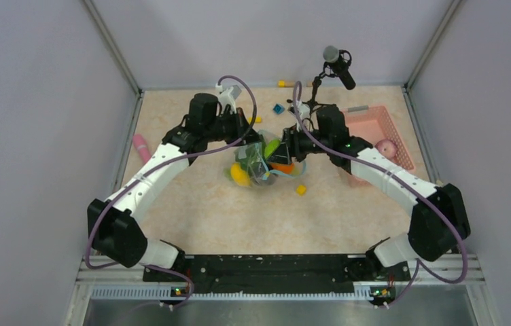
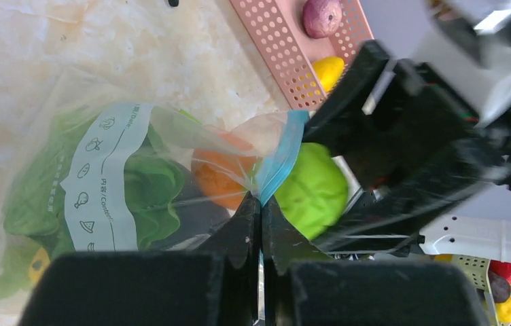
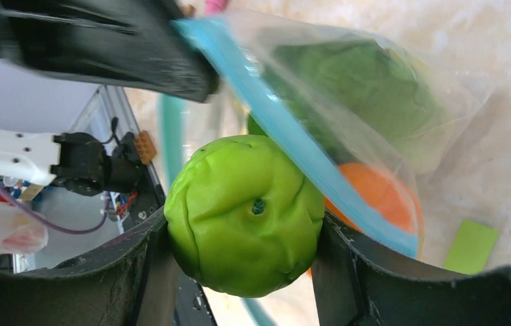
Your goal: Place the food in the zip-top bag and seal the zipper
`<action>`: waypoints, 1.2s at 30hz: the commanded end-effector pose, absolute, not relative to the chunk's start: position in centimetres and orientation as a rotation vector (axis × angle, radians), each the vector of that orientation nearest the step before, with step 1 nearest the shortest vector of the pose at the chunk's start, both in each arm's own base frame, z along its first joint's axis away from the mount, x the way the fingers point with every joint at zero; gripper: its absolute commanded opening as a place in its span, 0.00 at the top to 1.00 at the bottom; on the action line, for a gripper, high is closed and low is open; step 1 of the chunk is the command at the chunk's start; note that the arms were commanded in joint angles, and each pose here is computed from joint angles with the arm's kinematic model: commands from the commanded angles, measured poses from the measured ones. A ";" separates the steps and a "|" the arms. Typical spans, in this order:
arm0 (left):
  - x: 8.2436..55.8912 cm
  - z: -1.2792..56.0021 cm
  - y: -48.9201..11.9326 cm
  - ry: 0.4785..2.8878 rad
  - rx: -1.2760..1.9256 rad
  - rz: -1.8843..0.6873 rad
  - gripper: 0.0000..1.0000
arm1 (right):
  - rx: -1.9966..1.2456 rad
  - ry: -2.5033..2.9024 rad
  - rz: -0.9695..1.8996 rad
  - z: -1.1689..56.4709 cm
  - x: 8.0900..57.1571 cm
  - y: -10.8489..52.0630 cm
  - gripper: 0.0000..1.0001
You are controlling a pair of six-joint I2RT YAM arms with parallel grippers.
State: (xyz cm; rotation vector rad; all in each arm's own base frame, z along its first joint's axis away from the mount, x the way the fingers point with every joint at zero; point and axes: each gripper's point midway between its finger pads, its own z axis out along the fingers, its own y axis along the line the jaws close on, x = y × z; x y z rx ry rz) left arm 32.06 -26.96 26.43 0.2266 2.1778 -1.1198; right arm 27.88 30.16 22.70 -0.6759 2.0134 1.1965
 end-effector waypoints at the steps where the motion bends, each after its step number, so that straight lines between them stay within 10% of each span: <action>1: 31.1 30.0 -27.3 2.043 0.305 -1.195 1.00 | -0.650 2.011 1.145 23.3 29.6 31.7 0.73; 15: 28.9 30.9 -28.1 2.005 0.402 -1.322 1.00 | -0.041 1.909 0.774 24.1 38.3 31.5 0.46; 22: 30.8 31.1 -27.4 1.992 0.250 -1.248 1.00 | -0.246 1.911 0.690 24.4 37.0 33.7 0.10; 36: 32.8 30.9 -25.3 1.970 0.085 -1.190 1.00 | -0.654 1.776 1.090 29.6 28.5 36.7 0.09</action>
